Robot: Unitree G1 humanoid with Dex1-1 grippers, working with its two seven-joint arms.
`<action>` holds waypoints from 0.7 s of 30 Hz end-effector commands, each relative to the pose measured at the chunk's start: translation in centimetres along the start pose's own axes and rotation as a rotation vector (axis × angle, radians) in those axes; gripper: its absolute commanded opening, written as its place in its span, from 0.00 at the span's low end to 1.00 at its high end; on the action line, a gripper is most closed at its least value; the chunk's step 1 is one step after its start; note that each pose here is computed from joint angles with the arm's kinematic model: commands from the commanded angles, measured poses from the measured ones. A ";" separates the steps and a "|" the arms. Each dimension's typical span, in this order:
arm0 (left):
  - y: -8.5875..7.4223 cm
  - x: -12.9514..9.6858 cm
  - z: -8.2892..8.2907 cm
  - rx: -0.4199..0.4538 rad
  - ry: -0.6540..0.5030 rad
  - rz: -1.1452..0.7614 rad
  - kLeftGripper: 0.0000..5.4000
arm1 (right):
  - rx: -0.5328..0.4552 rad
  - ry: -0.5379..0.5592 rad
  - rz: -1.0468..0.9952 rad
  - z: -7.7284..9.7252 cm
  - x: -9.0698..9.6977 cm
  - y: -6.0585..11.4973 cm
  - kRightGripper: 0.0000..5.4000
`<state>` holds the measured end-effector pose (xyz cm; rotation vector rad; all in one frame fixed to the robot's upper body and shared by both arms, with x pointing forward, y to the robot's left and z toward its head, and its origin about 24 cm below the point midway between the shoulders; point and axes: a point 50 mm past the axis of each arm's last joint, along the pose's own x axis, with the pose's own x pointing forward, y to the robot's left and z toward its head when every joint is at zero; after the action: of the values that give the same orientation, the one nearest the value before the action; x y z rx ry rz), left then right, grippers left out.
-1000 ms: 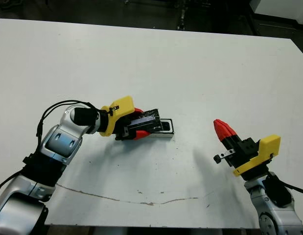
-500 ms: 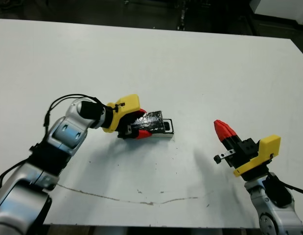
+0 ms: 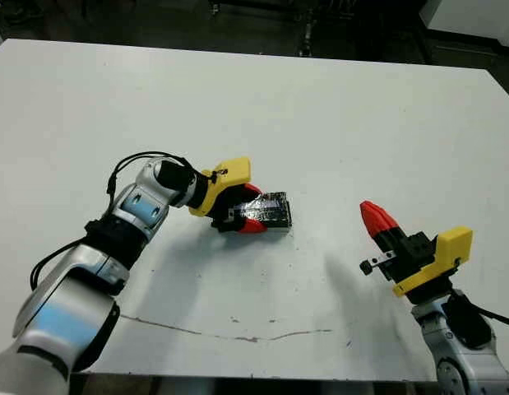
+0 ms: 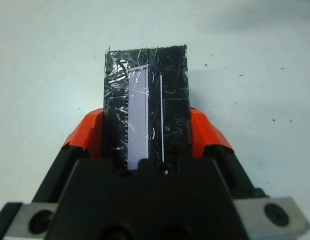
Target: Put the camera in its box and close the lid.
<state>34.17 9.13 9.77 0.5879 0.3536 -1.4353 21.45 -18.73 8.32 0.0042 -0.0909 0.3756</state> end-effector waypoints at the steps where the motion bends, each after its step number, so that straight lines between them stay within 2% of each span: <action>1: -1.5 2.6 -1.4 -0.091 0.022 -0.069 0.58 | -0.007 0.019 -0.010 -0.1 -0.2 -0.4 0.00; 11: -1.9 4.7 -0.3 -0.093 0.011 -0.118 0.58 | -0.002 0.021 -0.009 -0.2 -0.3 -0.4 0.00; 21: -2.4 5.9 -0.3 -0.075 0.057 -0.180 0.58 | 0.003 0.026 -0.018 -0.3 -0.5 -0.4 0.00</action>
<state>34.77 7.21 9.54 0.5875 0.4241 -1.4749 21.41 -18.76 8.27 0.0126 -0.0895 0.3754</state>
